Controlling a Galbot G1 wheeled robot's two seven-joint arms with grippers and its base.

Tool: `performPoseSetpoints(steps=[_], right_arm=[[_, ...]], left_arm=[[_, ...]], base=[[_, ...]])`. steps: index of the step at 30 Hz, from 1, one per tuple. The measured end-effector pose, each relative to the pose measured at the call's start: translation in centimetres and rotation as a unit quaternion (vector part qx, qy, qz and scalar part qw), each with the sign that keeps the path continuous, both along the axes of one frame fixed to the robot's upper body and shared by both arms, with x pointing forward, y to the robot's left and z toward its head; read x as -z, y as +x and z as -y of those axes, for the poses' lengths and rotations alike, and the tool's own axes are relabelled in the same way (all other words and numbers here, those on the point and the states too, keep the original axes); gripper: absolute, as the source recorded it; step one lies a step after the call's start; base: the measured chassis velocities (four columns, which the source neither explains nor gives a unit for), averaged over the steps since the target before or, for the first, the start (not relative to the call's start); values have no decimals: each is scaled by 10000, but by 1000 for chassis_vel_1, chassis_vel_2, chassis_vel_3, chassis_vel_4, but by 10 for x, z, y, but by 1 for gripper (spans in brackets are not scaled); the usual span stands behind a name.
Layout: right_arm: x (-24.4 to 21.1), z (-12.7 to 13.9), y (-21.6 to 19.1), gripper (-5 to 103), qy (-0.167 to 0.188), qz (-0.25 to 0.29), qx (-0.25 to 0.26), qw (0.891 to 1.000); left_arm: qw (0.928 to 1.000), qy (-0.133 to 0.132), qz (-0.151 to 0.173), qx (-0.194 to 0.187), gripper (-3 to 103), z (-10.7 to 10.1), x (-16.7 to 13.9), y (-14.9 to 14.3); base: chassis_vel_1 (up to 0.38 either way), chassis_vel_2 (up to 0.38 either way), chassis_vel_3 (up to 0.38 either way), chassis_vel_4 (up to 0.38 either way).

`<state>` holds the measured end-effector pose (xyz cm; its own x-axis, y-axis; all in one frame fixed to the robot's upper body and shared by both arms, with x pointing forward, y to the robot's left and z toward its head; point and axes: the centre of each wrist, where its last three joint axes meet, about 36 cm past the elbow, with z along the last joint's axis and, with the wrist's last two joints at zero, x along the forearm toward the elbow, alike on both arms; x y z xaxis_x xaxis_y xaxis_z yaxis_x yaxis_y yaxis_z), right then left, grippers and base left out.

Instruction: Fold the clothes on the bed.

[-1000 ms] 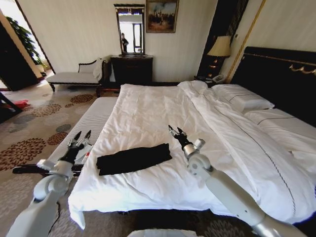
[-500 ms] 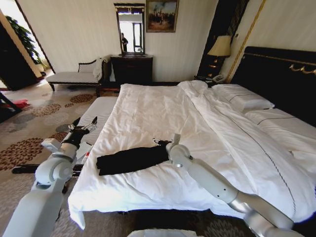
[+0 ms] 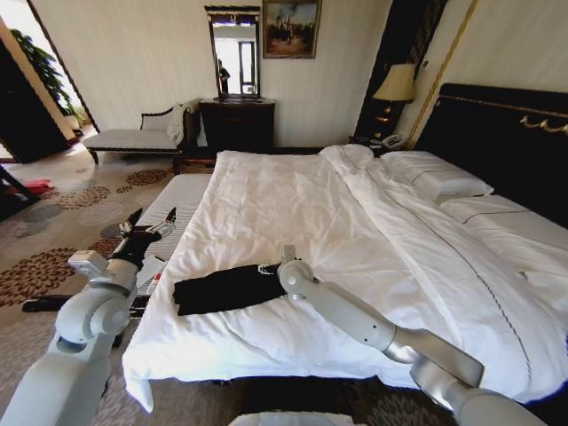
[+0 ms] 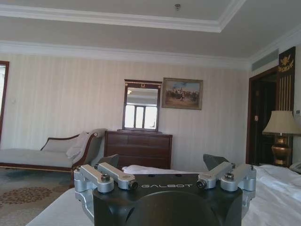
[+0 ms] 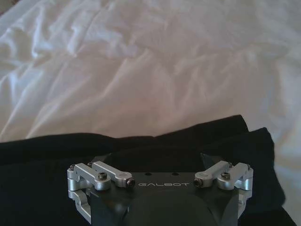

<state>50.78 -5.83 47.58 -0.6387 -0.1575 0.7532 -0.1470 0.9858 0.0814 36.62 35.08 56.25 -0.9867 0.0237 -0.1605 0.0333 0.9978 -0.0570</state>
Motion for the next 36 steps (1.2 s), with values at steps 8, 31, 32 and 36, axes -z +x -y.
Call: performPoseSetpoints(steps=[8, 31, 32, 36], right_arm=[[-6, 35, -38, 100, -425, -359, 43, 9984], [-63, -19, 49, 100, 524, -492, 295, 9970], [-63, -19, 49, 100, 524, -492, 295, 9970], [-63, -21, 68, 100, 644, -875, 323, 9936]], left_arm=[[9998, 35, -103, -152, 100, -1, 8, 3], [9994, -197, 277, -69, 100, 9, -31, -8], [9994, -197, 277, -69, 100, 9, -31, -8], [9994, -198, 220, -156, 100, 7, -28, -6]], base=[[0, 0, 0, 0], [0, 0, 0, 0], [0, 0, 0, 0], [0, 0, 0, 0]])
